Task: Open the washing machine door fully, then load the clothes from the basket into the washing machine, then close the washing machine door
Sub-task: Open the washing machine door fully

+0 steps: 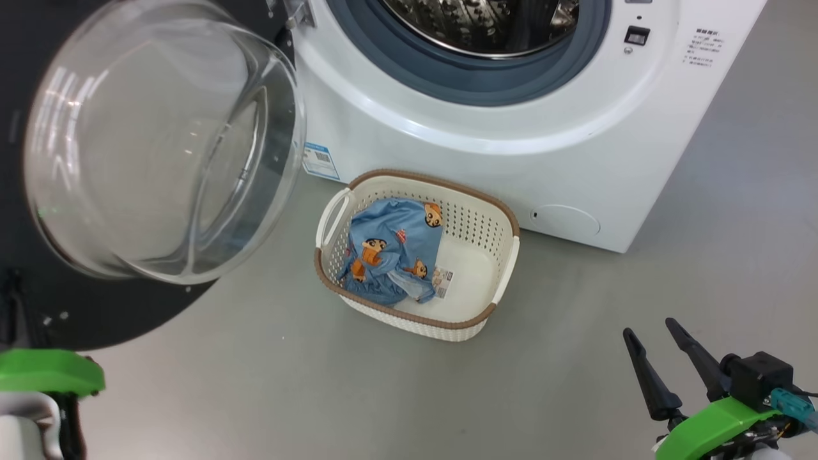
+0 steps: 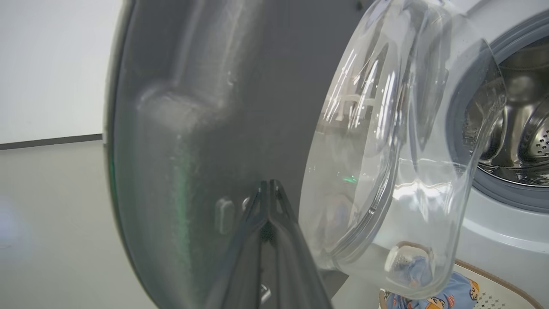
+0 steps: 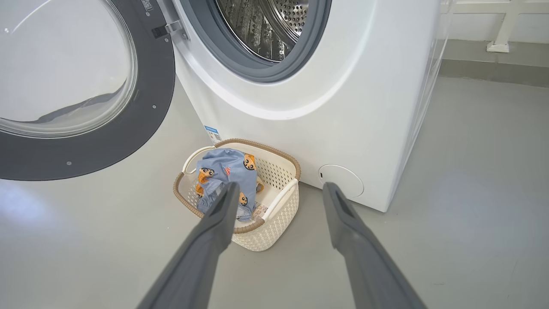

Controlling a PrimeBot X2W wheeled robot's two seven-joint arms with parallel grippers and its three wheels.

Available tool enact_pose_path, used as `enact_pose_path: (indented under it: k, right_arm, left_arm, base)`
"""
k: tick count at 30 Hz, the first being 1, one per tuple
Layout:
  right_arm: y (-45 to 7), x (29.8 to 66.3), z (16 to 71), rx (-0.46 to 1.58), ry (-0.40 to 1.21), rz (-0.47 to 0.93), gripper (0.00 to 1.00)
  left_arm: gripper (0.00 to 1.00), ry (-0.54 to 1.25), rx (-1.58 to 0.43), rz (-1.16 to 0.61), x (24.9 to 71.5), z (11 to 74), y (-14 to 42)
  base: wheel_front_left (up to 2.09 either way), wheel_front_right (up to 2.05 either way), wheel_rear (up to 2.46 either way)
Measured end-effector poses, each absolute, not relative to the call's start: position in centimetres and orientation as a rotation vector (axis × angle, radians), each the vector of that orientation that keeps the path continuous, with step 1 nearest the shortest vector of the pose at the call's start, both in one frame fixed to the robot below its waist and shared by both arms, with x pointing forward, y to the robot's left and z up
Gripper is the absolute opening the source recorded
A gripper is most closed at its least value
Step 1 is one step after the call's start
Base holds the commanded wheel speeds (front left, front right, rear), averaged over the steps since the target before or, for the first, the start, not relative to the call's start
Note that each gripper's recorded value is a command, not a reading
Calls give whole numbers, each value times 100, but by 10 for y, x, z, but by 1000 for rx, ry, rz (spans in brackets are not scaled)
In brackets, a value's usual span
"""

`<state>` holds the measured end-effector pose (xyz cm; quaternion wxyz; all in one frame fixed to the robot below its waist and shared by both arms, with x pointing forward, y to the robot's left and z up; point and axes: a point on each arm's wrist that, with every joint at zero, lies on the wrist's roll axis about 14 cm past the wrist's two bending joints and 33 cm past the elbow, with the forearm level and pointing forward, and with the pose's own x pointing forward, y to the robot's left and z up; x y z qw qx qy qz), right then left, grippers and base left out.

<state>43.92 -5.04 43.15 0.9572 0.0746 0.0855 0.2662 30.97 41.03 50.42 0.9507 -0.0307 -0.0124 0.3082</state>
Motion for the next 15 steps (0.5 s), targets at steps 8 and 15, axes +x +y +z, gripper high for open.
enact_pose_path:
  k: [8,15]
  right_arm:
    - [-52,452,423,142,182,548,100]
    - [-55,462,412,136,195,547,100]
  left_arm:
    - [0,6,-27,686,321,506,438]
    - [0,29,-10,751,326,507,464]
  base:
    - [0,0,0]
    - [0,0,0]
